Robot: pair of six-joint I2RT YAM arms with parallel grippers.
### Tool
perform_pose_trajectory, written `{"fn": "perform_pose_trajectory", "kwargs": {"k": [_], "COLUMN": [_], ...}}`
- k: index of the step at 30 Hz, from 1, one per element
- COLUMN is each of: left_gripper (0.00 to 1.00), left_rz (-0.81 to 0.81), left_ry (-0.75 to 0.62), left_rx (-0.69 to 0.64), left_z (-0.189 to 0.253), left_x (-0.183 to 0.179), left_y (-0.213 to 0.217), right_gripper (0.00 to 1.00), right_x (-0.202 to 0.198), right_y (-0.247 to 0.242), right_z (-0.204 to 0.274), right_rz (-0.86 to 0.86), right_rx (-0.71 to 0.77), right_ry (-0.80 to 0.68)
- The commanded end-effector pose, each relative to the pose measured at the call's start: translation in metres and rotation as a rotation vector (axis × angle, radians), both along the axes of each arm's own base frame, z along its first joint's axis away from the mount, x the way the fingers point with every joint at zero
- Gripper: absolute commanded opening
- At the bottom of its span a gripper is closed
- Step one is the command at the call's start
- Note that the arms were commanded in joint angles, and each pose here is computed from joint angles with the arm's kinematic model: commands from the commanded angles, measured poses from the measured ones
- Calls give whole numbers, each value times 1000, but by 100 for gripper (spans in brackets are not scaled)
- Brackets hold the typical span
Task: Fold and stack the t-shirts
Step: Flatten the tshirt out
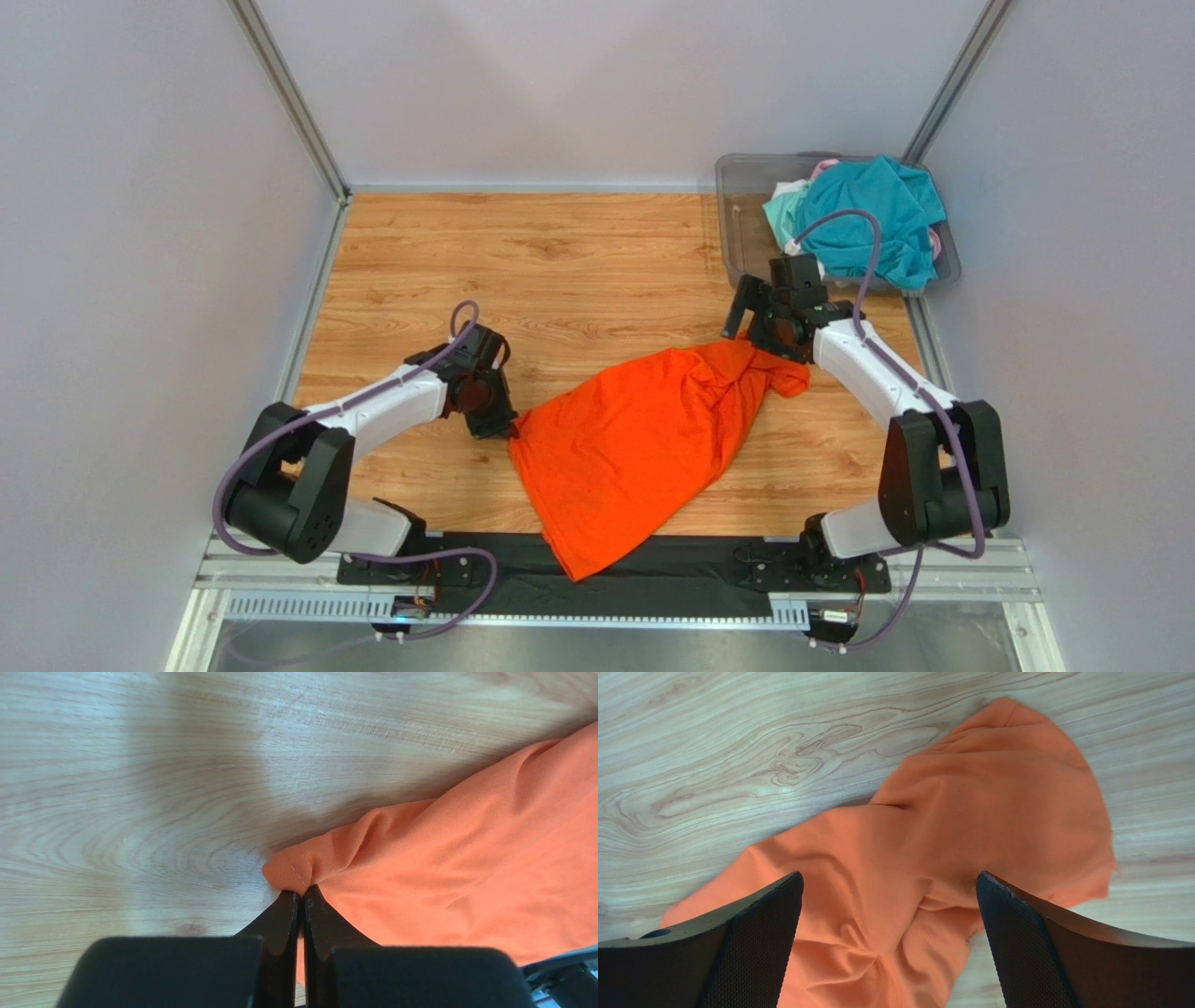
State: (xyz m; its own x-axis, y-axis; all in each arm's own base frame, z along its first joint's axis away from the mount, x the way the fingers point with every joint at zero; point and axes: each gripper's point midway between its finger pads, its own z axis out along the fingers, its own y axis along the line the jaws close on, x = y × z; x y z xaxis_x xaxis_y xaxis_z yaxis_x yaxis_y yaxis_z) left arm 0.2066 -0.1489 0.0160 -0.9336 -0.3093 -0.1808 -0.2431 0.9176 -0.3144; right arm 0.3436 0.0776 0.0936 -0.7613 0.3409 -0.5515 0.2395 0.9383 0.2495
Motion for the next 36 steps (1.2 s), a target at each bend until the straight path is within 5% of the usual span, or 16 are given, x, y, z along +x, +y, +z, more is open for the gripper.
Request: {"fn": "perform_pose_trajectory", "kwargs": {"k": [1, 4, 6, 8, 10, 18, 28, 32, 36], "left_gripper": [0, 0, 0, 0, 0, 0, 0, 0, 0], "left_rz": [-14, -18, -13, -3, -5, 5, -71, -129, -105], "left_ry": [-91, -106, -126, -153, -179, -587, -1239, -1379, -1364], "left_rx": [16, 22, 21, 44, 49, -122, -514, -579, -537], "left_z": [19, 23, 28, 33, 45, 181, 407, 461, 467], "left_x": [19, 22, 26, 29, 34, 29, -89, -126, -111], "left_y": [0, 0, 1, 5, 6, 9, 38, 47, 47], "right_gripper": [93, 87, 54, 10, 0, 0, 0, 0, 0], "right_x": [14, 16, 16, 18, 15, -54, -210, -248, -248], "right_y": [10, 7, 5, 1, 1, 25, 30, 32, 28], "right_z": [-8, -22, -25, -21, -4, 131, 321, 370, 390], "right_rz": [38, 22, 14, -19, -26, 77, 370, 459, 434], "right_rx": [31, 0, -21, -46, -38, 58, 399, 484, 488], "right_ry": [-17, 11, 9, -18, -62, -406, -888, -997, -1039]}}
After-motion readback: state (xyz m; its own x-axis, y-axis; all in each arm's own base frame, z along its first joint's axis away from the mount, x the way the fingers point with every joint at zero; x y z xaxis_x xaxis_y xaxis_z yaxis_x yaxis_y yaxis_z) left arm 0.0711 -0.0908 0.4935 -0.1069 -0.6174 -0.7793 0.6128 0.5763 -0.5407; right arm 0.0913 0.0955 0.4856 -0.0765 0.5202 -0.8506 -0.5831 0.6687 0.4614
